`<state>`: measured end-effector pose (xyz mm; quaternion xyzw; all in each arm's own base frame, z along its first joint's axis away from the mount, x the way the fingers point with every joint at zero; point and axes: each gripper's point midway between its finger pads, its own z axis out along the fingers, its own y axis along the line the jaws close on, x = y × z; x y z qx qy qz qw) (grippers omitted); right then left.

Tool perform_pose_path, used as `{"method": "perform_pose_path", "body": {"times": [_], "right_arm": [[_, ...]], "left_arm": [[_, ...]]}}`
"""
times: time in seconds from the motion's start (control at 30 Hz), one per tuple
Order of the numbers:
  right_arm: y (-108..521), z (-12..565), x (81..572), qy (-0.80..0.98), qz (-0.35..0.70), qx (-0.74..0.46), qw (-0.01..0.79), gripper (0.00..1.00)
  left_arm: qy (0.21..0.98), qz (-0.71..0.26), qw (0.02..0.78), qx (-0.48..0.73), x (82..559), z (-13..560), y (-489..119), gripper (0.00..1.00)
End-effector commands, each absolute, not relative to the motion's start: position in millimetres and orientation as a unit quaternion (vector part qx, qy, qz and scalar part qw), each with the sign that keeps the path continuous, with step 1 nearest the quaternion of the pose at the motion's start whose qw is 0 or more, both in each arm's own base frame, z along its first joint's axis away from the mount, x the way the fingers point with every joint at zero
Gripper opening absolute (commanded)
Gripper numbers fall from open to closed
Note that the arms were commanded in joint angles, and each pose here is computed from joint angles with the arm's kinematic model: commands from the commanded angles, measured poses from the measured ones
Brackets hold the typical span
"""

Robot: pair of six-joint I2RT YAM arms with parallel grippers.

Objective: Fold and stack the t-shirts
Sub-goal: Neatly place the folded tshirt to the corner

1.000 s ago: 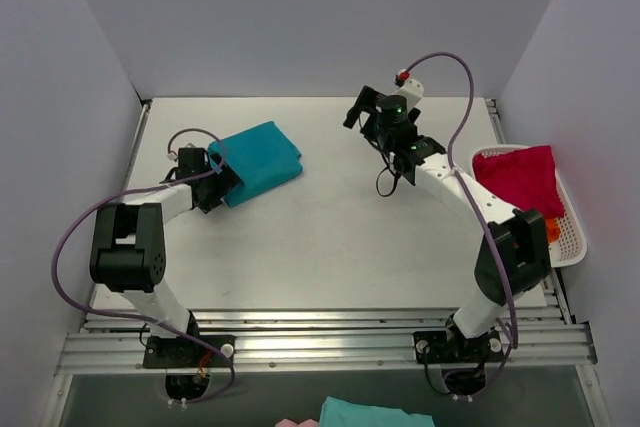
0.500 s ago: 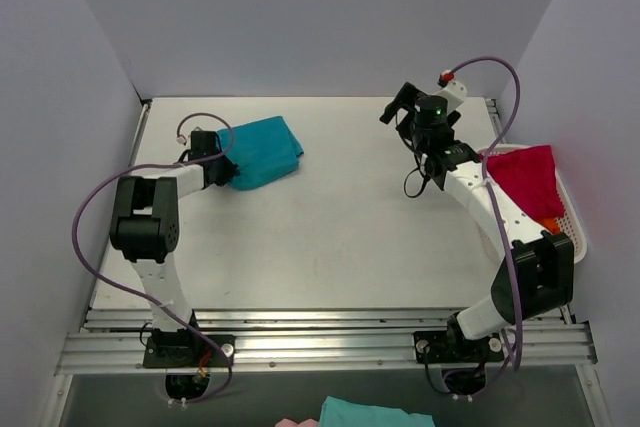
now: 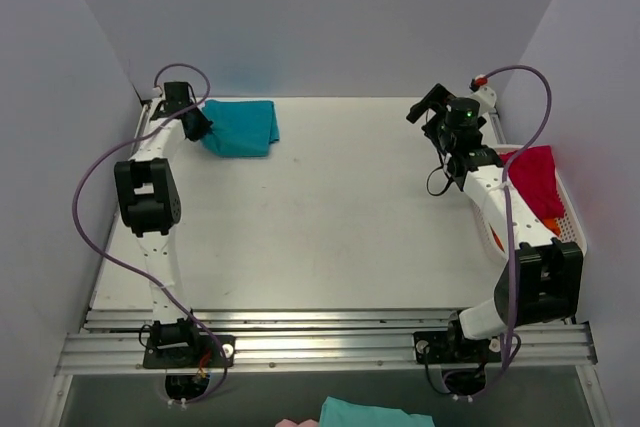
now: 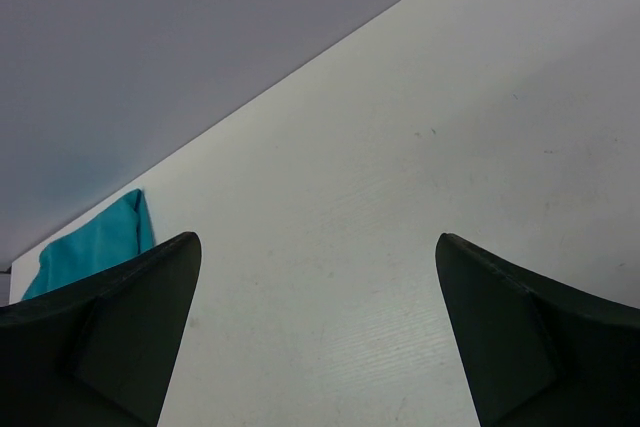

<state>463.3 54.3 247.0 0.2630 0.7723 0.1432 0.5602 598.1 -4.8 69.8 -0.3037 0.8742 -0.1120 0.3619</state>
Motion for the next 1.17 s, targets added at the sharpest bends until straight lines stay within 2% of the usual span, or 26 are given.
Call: {"method": "perform_pose_path", "body": {"times": [0.0, 0.27, 0.3, 0.37, 0.4, 0.5, 0.63, 0.7, 0.73, 0.8, 0.83, 0.87, 1.0, 1.13], "right_arm": [[59, 268, 462, 0.755, 0.174, 0.254, 0.579, 1.00], [61, 260, 465, 0.759, 0.183, 0.252, 0.572, 1.00], [63, 260, 465, 0.758, 0.187, 0.251, 0.572, 1.00], [64, 259, 467, 0.758, 0.190, 0.249, 0.572, 1.00], [65, 257, 467, 0.760, 0.191, 0.248, 0.569, 1.00], [67, 253, 469, 0.762, 0.194, 0.248, 0.566, 1.00], [73, 251, 471, 0.766, 0.208, 0.240, 0.559, 1.00], [75, 250, 471, 0.767, 0.210, 0.238, 0.558, 1.00], [75, 250, 471, 0.766, 0.211, 0.238, 0.559, 1.00], [74, 250, 472, 0.765, 0.210, 0.239, 0.560, 1.00], [74, 248, 471, 0.765, 0.210, 0.240, 0.559, 1.00], [74, 246, 472, 0.766, 0.209, 0.242, 0.558, 1.00], [77, 239, 474, 0.769, 0.211, 0.241, 0.553, 1.00], [88, 245, 470, 0.768, 0.210, 0.228, 0.560, 1.00]], "left_arm": [[0.876, -0.069, 0.374, -0.296, 604, 88, 50, 0.02], [0.847, -0.045, 0.410, -0.335, 607, 108, 129, 0.02], [0.841, -0.046, 0.414, -0.345, 607, 110, 137, 0.12], [0.835, -0.047, 0.415, -0.357, 605, 112, 150, 0.40], [0.832, -0.045, 0.411, -0.369, 600, 111, 159, 0.69], [0.831, -0.017, 0.406, -0.380, 589, 115, 173, 0.93], [0.819, 0.037, 0.419, -0.389, 566, 139, 188, 0.97], [0.792, 0.051, 0.466, -0.391, 557, 183, 193, 0.97], [0.797, 0.055, 0.457, -0.390, 545, 173, 187, 0.97], [0.770, 0.047, 0.516, -0.373, 532, 229, 175, 0.97], [0.781, 0.042, 0.508, -0.361, 522, 217, 156, 0.97], [0.760, 0.033, 0.547, -0.349, 510, 260, 144, 0.97], [0.743, -0.029, 0.603, -0.289, 467, 311, 79, 0.96], [0.724, -0.040, 0.657, -0.206, 420, 355, 7, 0.94]]}}
